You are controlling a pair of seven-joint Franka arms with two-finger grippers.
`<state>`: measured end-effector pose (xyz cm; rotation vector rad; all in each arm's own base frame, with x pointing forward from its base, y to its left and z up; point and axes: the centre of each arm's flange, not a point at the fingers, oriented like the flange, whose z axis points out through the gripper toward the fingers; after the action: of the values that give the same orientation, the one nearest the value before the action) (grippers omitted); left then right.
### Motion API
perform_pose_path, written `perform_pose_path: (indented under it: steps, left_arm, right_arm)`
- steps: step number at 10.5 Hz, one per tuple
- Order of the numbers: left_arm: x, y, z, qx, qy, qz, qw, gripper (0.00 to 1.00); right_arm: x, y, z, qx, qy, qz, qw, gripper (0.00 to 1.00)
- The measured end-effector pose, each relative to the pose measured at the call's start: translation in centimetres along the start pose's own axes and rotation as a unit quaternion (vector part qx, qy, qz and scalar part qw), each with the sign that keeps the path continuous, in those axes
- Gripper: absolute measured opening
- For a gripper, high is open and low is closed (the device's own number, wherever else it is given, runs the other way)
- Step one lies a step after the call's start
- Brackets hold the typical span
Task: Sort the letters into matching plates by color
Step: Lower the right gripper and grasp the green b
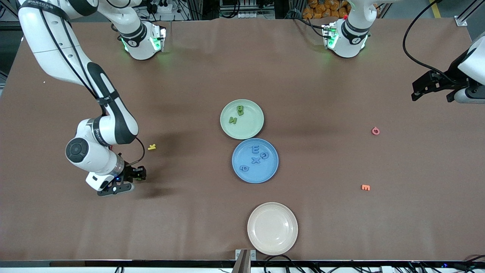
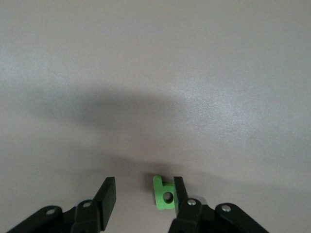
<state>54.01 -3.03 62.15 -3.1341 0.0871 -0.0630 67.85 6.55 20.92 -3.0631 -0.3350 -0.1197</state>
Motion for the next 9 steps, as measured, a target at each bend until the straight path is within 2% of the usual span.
perform_pose_path:
  steps: [4, 9]
  left_arm:
    - [0.1, 0.2, 0.1, 0.0, 0.002, 0.002, 1.0, 1.0]
    - [0.3, -0.1, -0.3, 0.0, 0.01, 0.0, 1.0, 1.0]
  right_arm:
    - [-0.4, 1.3, 0.7, -0.002, -0.005, -0.055, 0.998, 0.56]
    - [-0.9, 2.1, 2.0, -0.002, -0.019, -0.063, 0.998, 0.54]
